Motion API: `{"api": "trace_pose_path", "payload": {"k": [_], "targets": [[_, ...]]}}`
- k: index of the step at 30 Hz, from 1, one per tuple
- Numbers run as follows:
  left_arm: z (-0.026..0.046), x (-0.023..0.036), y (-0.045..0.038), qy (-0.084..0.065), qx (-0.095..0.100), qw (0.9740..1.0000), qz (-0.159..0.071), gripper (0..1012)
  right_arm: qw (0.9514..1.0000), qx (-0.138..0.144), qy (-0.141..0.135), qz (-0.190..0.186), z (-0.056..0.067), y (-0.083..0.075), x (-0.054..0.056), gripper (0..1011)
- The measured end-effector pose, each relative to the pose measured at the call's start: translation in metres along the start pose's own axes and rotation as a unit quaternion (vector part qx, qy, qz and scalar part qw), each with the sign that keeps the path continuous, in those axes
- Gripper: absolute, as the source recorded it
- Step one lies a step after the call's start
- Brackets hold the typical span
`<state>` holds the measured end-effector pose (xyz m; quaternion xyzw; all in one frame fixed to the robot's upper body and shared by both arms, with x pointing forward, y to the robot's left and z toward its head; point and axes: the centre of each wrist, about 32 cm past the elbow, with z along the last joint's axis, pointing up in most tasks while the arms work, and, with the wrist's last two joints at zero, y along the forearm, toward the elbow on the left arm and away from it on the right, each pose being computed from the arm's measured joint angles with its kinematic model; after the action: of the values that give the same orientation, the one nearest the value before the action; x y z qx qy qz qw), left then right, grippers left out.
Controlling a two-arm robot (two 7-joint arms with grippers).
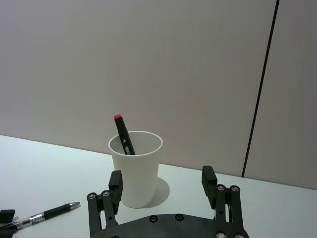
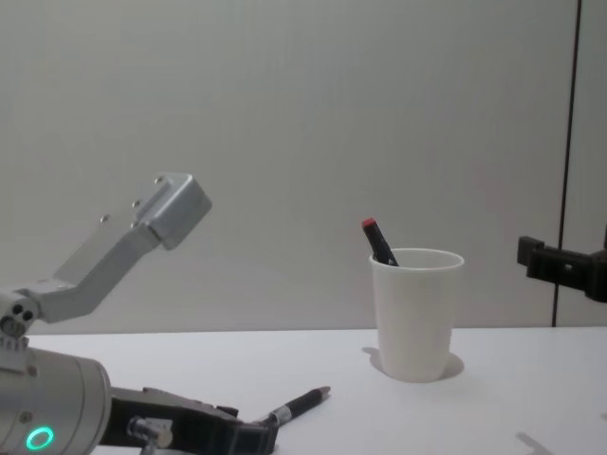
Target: Place the pen into the pen holder.
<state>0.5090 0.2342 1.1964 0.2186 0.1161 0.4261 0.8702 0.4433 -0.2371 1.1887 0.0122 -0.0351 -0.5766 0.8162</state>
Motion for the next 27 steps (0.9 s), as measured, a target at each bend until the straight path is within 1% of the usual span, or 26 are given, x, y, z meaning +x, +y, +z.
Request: {"api": "trace_pose_path", "payload": {"k": [4, 6, 7, 9, 11, 14, 16, 27], "targets": [[-0.0002, -0.0002, 0.0004, -0.002, -0.002, 1.0000, -0.004, 449, 1.0000, 0.000, 0.000, 0.000, 0.0000, 0.0000, 0.0000, 1001], [-0.0001, -0.0003, 0.0005, -0.002, -0.003, 1.0000, -0.005, 406, 1.0000, 0.000, 0.000, 0.000, 0.0000, 0.0000, 0.0000, 1001], [-0.0001, -0.0004, 0.0006, -0.002, -0.003, 1.0000, -0.007, 343, 1.0000, 0.000, 0.000, 0.000, 0.0000, 0.0000, 0.0000, 1002], [-0.0001, -0.0005, 0.0007, -0.003, -0.003, 1.0000, -0.007, 309, 1.0000, 0.000, 0.000, 0.000, 0.0000, 0.0000, 0.0000, 1001], [-0.0002, -0.0005, 0.0008, -0.003, -0.004, 0.9999, -0.009, 224, 1.0000, 0.000, 0.000, 0.000, 0.0000, 0.0000, 0.0000, 1001], [0.0000, -0.0006, 0.0010, -0.004, -0.005, 0.9999, -0.010, 164, 1.0000, 0.000, 0.000, 0.000, 0.0000, 0.0000, 0.0000, 1001], [0.0001, -0.0007, 0.0011, -0.004, -0.006, 0.9999, -0.010, 151, 1.0000, 0.000, 0.000, 0.000, 0.0000, 0.0000, 0.0000, 1002], [0.0002, -0.0006, 0.0015, -0.005, -0.010, 0.9999, -0.012, 150, 1.0000, 0.000, 0.000, 0.000, 0.0000, 0.0000, 0.0000, 1002]]}}
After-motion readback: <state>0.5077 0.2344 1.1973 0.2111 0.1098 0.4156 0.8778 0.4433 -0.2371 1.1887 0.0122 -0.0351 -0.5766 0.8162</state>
